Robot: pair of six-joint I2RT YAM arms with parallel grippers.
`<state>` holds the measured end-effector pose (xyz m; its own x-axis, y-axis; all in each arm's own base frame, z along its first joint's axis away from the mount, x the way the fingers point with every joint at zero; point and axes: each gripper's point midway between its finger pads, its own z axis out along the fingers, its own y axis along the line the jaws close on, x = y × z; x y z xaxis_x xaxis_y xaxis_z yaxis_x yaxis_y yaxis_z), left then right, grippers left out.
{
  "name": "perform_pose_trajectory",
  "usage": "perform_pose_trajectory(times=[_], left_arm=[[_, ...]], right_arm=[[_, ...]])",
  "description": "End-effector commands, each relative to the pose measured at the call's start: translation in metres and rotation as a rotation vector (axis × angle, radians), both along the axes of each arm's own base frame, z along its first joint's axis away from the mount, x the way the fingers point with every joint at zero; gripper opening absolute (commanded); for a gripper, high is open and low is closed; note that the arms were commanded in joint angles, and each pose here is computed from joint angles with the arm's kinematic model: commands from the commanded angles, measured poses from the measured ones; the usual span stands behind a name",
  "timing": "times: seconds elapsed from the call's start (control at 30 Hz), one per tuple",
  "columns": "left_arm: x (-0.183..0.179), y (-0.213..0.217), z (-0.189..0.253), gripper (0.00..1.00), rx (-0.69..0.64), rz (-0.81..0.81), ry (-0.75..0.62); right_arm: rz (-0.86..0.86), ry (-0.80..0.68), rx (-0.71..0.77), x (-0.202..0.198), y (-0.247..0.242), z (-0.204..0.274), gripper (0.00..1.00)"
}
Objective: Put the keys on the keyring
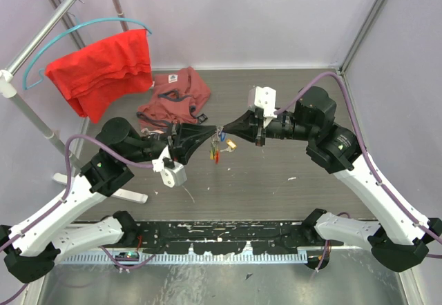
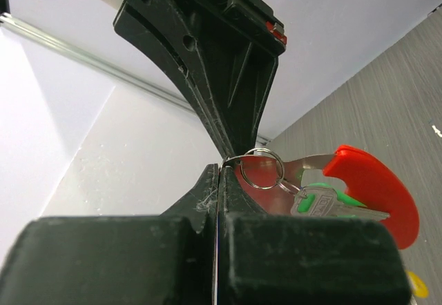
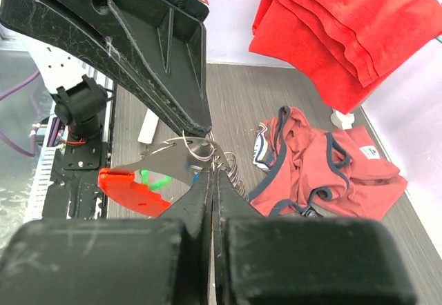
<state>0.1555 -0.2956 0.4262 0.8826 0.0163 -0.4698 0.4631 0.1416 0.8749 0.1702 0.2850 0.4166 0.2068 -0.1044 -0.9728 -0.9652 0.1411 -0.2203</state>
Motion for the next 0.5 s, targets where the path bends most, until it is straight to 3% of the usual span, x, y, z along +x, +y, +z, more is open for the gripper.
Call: perform_pose_trajectory(times=[0.0, 0.47], left_arm=[[-0.001, 0.009, 0.031, 0.00, -0.087, 0.028, -0.067], [0.008, 0.005, 0.038, 0.00, -0.141, 0.043, -0.033]], right_arm=[[-0.040, -0.083, 0.077, 0.000, -0.007, 0.034, 0.01], [-0.061, -0.119, 0.073, -0.006, -0.017, 0.041, 0.01]])
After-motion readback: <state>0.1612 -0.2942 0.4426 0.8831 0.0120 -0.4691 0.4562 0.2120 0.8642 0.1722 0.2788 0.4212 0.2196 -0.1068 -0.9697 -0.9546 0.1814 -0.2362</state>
